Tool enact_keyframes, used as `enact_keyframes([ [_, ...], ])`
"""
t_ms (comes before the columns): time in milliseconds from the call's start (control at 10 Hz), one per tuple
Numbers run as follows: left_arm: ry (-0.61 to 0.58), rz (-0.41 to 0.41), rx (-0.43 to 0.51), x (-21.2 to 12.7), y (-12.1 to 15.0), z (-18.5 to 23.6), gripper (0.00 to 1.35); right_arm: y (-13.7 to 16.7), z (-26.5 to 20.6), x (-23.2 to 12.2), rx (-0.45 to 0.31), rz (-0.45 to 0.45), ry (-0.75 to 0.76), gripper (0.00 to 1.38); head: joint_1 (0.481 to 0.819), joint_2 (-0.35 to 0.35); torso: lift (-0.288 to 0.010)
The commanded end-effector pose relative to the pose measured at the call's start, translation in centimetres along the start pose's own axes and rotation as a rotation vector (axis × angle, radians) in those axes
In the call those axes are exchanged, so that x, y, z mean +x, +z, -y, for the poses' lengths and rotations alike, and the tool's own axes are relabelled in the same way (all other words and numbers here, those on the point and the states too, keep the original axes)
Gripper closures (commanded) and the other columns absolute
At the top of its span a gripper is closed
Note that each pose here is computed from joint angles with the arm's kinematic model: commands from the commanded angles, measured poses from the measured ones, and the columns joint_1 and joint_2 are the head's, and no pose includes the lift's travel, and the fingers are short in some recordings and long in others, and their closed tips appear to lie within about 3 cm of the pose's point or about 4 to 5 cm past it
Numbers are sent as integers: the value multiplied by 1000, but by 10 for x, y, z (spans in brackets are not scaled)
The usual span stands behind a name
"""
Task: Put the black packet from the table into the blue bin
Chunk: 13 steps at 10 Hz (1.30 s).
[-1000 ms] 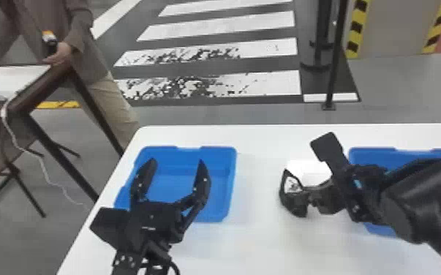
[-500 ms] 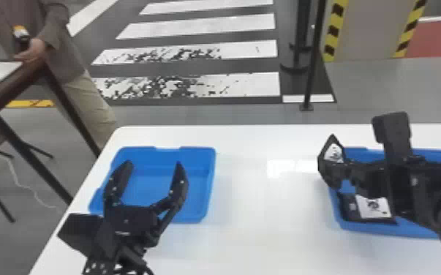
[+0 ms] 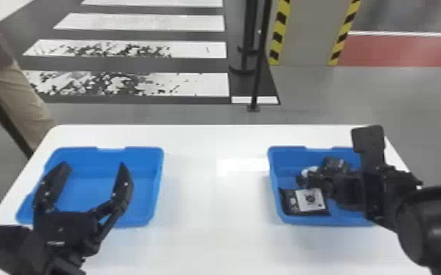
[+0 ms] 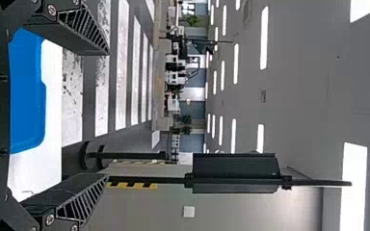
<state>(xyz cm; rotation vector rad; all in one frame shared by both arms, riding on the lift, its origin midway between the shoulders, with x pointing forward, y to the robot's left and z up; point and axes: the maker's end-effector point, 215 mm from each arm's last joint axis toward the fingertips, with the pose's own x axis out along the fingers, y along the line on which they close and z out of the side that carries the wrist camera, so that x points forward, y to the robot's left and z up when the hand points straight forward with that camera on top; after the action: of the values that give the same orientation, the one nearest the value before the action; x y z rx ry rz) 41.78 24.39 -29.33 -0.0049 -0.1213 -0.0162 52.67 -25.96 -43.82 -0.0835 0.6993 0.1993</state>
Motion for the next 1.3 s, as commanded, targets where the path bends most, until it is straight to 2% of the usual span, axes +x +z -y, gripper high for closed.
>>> enact_keyframes([
  [0, 0, 1, 0, -1, 0, 0, 122, 18, -9, -7, -28, 97, 20, 35, 695, -20, -110],
  [100, 1, 6, 1, -1, 2, -1, 122, 34, -17, -23, -36, 222, 33, 185, 695, -11, -110],
  [200, 3, 9, 2, -1, 3, -2, 122, 45, -25, -40, -17, 357, 65, 271, 695, -6, -110],
  [600, 1, 13, -2, 0, 4, 0, 122, 50, -47, -122, 23, 707, 114, 309, 695, 22, -110],
  [800, 5, 9, 2, -2, 2, -3, 122, 41, -49, -148, 94, 769, 116, 309, 695, 25, -110],
  [1100, 7, 11, 3, -2, 3, -4, 122, 30, -41, -183, 112, 760, 38, 311, 695, 15, -110],
  [1200, 8, 14, 4, -3, 4, -5, 122, 27, -38, -183, 118, 751, 29, 311, 695, 5, -110],
])
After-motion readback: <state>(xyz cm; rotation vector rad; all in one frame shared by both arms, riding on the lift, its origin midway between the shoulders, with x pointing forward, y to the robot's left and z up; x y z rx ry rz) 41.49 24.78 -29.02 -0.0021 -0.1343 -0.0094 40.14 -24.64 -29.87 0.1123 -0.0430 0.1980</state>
